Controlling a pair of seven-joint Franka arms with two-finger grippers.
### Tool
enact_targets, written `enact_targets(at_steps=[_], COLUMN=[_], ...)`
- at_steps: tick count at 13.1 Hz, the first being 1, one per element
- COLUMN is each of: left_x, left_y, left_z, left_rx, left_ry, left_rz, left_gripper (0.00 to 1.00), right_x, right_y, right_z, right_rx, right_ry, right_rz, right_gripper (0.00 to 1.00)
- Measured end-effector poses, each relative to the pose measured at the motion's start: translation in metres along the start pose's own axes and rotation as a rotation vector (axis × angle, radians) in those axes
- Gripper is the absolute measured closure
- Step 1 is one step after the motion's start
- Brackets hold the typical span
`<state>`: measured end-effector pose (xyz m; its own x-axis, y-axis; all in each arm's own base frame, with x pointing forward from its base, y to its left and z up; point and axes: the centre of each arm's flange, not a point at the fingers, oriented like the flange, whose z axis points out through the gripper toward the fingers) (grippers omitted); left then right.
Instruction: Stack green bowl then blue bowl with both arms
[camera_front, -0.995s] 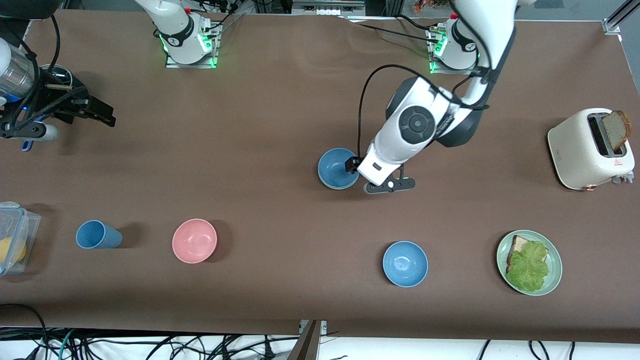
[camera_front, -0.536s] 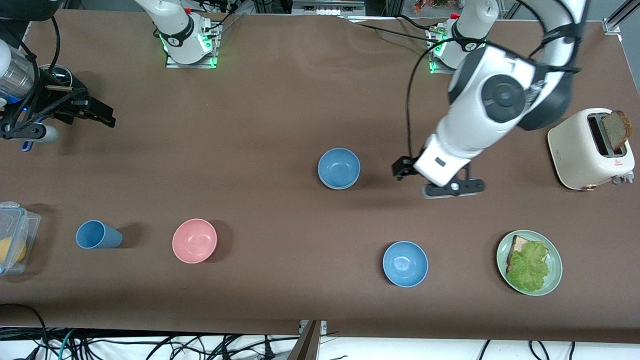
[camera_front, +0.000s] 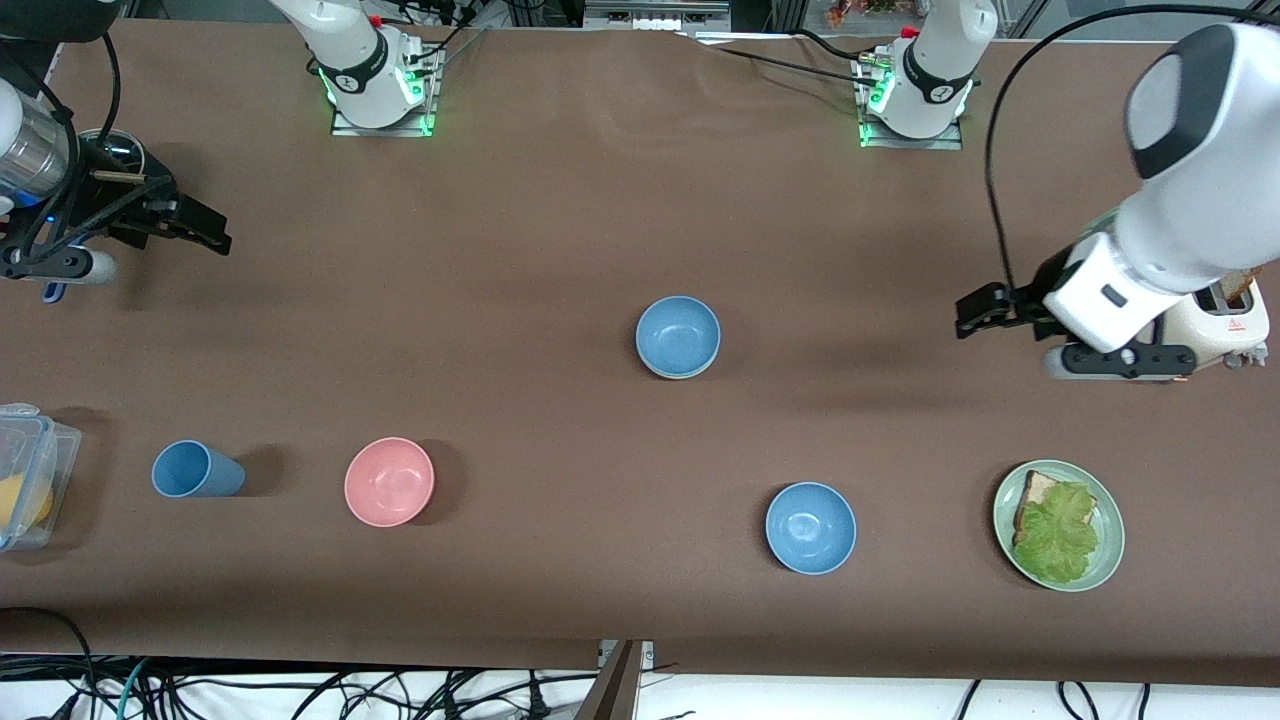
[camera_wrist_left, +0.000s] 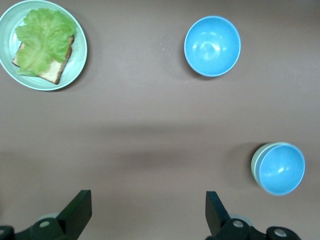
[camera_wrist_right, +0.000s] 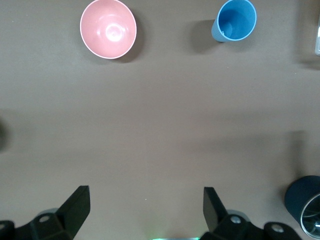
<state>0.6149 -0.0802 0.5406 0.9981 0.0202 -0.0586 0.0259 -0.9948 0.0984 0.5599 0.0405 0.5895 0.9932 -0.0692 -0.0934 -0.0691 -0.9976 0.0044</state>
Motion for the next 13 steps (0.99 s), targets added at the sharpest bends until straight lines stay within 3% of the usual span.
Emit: enact_targets(at_steps=[7,13], left_x=[-0.018,-0.017], left_y=[-0.034,-0.062], left_z=[-0.027,-0.023], left_rx=[0.048,0.052], left_ry=[-0.022,-0.033], left_rz=[0.072,0.046], left_gripper=[0.0,0.0], right_x=[0.0,0.0], right_y=[0.0,0.0], right_z=[0.0,0.0], right_rx=[0.0,0.0], right_ry=[0.0,0.0], right_rz=[0.0,0.0], right_gripper=[0.0,0.0])
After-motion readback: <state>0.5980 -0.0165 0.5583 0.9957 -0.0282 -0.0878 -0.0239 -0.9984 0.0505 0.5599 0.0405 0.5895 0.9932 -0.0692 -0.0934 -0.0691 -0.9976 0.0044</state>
